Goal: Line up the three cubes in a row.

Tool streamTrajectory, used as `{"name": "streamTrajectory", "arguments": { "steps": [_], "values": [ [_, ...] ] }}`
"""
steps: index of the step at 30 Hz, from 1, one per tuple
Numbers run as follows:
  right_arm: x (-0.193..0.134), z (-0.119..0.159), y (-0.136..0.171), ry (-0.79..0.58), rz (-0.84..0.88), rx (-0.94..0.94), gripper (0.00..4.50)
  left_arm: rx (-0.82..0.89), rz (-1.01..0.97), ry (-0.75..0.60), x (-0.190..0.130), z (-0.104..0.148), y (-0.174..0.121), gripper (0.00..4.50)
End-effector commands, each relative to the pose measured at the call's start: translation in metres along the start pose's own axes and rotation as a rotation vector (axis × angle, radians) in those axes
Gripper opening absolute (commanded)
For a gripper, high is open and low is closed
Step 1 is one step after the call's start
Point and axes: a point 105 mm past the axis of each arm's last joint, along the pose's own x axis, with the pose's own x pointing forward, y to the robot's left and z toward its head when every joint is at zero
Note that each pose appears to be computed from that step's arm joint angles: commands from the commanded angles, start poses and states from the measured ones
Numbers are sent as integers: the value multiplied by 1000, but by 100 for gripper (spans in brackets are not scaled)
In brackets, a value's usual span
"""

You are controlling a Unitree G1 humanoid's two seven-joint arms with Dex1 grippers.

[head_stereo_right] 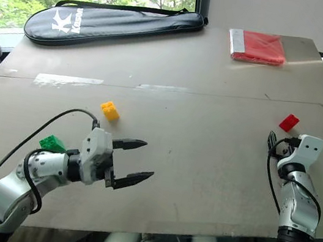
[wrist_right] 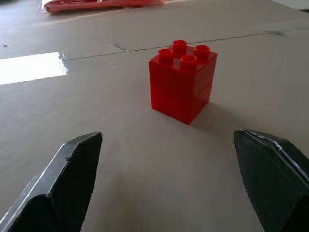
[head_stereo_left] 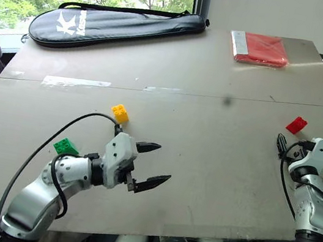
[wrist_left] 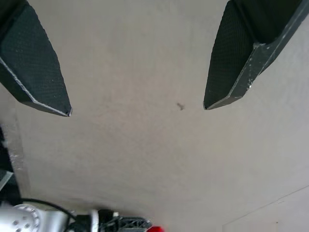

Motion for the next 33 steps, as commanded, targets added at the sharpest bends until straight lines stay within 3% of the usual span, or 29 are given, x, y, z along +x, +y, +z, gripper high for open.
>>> {"name": "streamTrajectory", "arguments": {
  "steps": [1,12,19,20,24,30,33],
  "values": [
    [13,10,1,-43,-47,-4,450,39,-104,-37,1,29,-5,447],
    [43,19,7,-90,-160,3,450,86,-142,-17,7,43,3,447],
    [46,23,9,-110,-116,-50,154,90,-134,-18,9,41,3,450],
    [45,23,11,-109,-84,-63,123,90,-133,-17,9,40,2,450],
    [35,27,26,-126,105,-129,123,83,-118,-8,7,36,3,450],
    [-34,7,77,-71,690,-197,123,52,-99,24,-1,21,-2,450],
    [-66,-7,91,-14,883,-203,123,39,-98,35,-3,16,-4,450]
  ]
}}
